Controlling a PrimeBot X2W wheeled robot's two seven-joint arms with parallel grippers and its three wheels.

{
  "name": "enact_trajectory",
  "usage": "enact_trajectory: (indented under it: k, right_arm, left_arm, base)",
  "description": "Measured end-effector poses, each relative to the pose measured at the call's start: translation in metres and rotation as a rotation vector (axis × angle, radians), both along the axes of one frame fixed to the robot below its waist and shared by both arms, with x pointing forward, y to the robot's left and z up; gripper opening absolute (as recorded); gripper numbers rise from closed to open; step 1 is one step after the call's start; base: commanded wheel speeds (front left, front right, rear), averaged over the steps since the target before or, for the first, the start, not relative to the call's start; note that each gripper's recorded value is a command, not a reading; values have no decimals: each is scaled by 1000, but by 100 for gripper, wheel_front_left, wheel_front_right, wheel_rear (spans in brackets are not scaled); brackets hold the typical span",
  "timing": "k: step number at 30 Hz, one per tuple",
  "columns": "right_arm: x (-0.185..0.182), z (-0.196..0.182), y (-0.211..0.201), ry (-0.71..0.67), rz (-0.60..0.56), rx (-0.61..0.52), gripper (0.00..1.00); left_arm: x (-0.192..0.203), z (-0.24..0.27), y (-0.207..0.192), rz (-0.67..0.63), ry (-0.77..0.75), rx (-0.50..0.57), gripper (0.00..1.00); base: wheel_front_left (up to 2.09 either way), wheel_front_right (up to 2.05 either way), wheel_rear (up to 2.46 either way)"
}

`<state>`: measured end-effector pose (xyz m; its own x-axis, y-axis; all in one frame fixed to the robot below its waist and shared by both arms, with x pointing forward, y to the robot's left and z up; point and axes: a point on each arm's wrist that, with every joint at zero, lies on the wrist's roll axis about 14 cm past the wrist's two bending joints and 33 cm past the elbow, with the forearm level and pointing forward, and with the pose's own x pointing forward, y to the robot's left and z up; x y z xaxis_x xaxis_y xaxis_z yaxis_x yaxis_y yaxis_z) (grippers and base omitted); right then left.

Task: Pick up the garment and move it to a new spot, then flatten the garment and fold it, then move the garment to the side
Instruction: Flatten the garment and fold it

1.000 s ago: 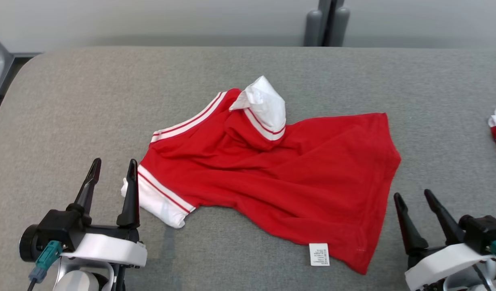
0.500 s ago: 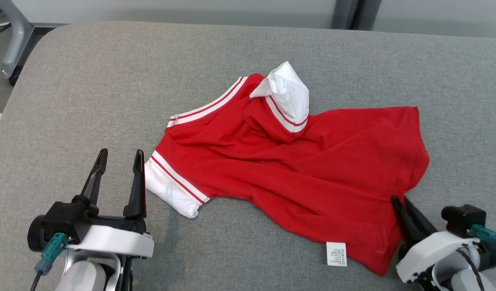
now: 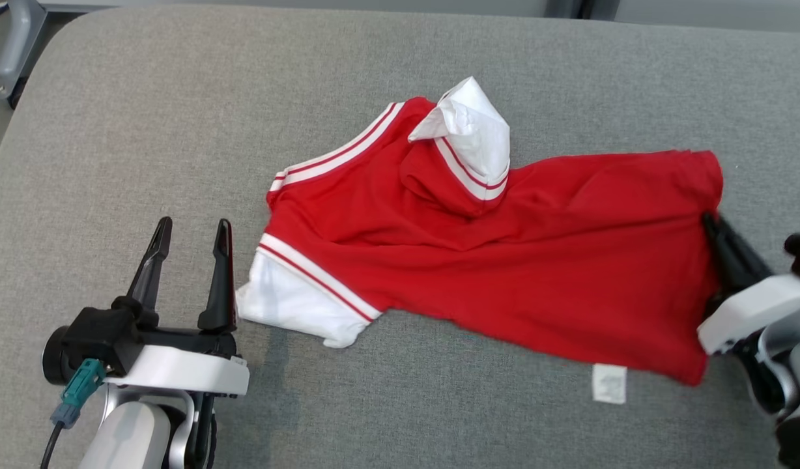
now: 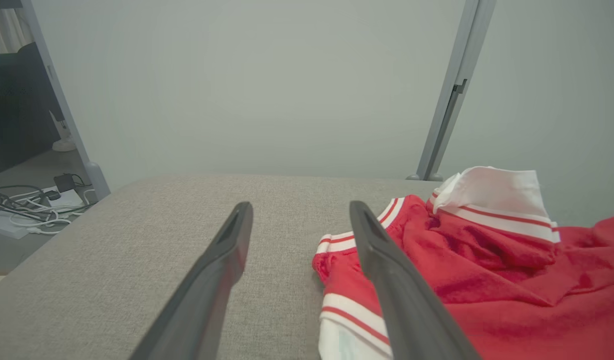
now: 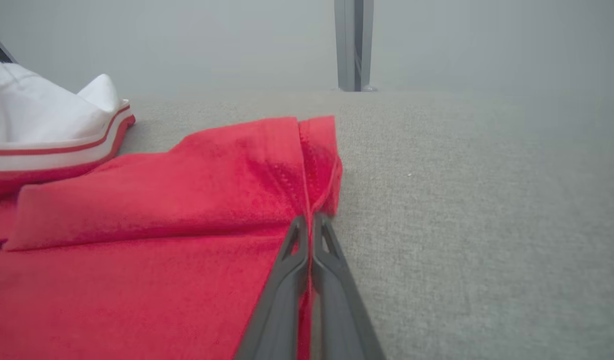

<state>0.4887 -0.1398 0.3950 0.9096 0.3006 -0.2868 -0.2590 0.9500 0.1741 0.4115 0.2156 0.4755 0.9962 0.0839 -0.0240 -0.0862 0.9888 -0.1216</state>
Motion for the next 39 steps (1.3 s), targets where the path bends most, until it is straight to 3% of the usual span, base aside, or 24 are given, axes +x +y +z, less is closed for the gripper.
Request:
enact_trajectory:
  k: [12,13,14,15,22,27,39]
  right_arm:
    - [58,13,-11,-59,-16,-29,0]
    - [58,11,-10,-55,-18,-25,30]
    - [57,8,-9,-48,-20,-19,84]
    - [55,6,-9,-44,-24,-15,100]
    - [35,11,-17,-69,-73,38,100]
    - [18,42,-28,-171,-108,62,100]
    - [-58,82,-42,-301,-189,55,100]
  left_arm:
    - [13,-8,-4,-18,6,1,100]
    - [14,-9,-4,-19,8,1,100]
    - [14,-10,-5,-21,8,1,100]
    - [15,-9,-6,-23,5,0,100]
    - [16,-4,-9,-33,-13,4,100]
    - [11,-3,-11,-38,-14,9,100]
    - [-3,6,-23,-74,-31,9,100]
  base:
    - [0,0,0]
    - [0,0,0]
    - [0,0,0]
    - [0,0,0]
    - [0,0,0]
    - [0,0,0]
    - [0,0,0]
